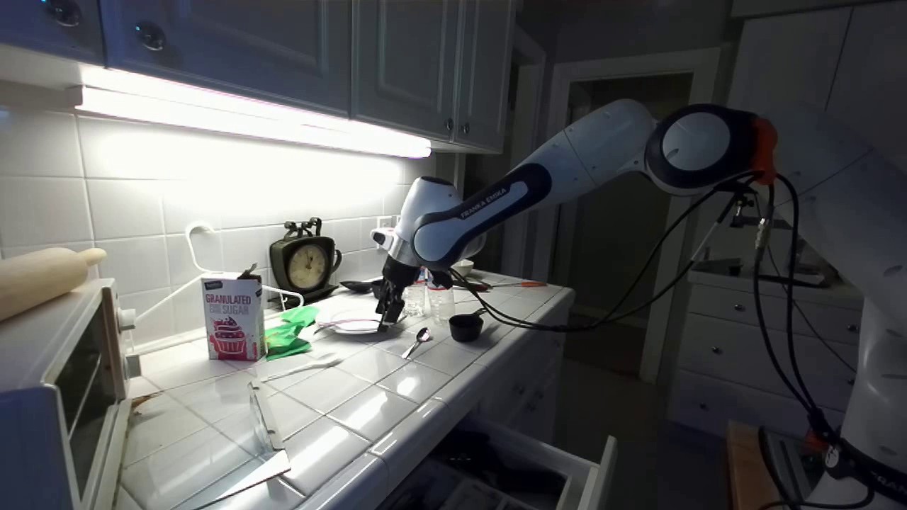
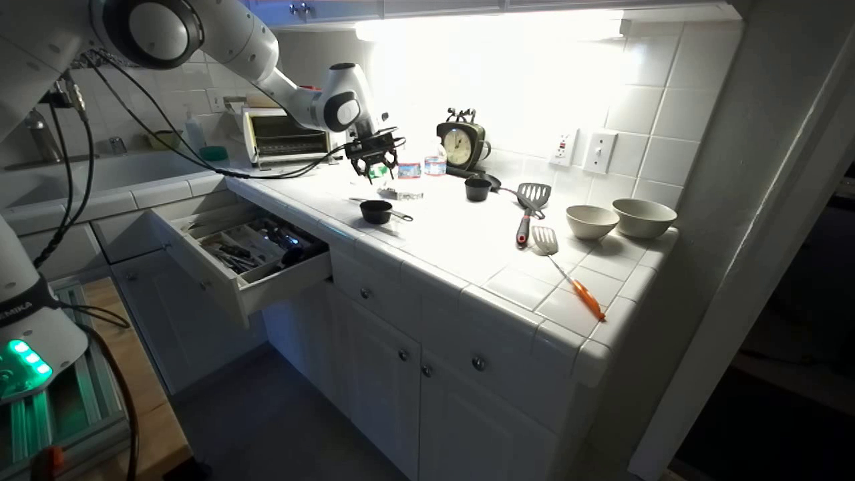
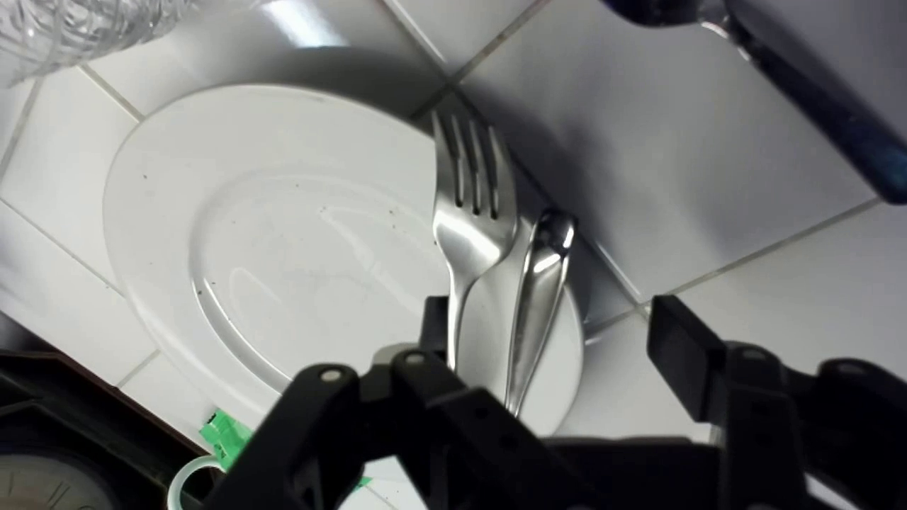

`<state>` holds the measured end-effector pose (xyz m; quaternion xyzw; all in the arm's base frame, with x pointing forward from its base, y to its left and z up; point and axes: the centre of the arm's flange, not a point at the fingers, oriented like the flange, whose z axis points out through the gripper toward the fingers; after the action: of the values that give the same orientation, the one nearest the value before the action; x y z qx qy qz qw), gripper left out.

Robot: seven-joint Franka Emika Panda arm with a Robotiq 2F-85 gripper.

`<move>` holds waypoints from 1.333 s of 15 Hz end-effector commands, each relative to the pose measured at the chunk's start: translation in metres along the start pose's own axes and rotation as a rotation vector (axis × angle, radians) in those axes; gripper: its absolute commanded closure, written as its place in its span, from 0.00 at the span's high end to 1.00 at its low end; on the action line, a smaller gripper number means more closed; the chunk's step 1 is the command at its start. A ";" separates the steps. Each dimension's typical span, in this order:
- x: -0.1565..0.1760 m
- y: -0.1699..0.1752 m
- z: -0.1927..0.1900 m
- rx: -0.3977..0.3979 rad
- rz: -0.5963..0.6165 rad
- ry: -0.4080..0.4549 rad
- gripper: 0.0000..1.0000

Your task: Put the spoon and the fork on the plate

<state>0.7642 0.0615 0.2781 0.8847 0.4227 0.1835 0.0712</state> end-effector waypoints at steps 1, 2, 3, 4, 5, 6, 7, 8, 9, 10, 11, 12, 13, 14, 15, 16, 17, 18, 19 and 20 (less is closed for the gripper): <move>0.001 0.003 -0.007 -0.009 0.019 -0.013 1.00; 0.000 0.003 -0.009 -0.011 0.026 -0.014 1.00; -0.001 0.003 -0.010 -0.013 0.032 -0.013 1.00; -0.003 0.003 -0.012 -0.016 0.040 -0.011 1.00; -0.006 0.003 -0.015 -0.013 0.048 -0.009 1.00; -0.009 0.004 -0.019 -0.010 0.060 -0.006 1.00; -0.011 0.004 -0.023 -0.003 0.074 -0.005 1.00; -0.012 0.005 -0.026 -0.004 0.085 -0.004 1.00; -0.014 0.005 -0.029 0.000 0.095 -0.006 1.00; -0.016 0.006 -0.031 -0.002 0.104 -0.008 1.00; -0.017 0.006 -0.035 0.004 0.118 -0.012 1.00; -0.019 0.005 -0.038 0.011 0.128 -0.017 1.00; -0.020 0.005 -0.042 0.020 0.143 -0.027 1.00; -0.020 0.003 -0.046 0.038 0.163 -0.039 1.00; -0.021 0.001 -0.051 0.053 0.182 -0.057 1.00; -0.021 -0.002 -0.057 0.056 0.219 -0.072 1.00; -0.021 -0.004 -0.062 0.037 0.272 -0.081 1.00; -0.020 -0.006 -0.067 0.036 0.315 -0.088 1.00; -0.019 -0.007 -0.072 0.025 0.369 -0.094 1.00; -0.019 -0.009 -0.079 0.014 0.427 -0.104 1.00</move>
<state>0.7419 0.0440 0.3266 0.9428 0.2910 0.1554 0.0486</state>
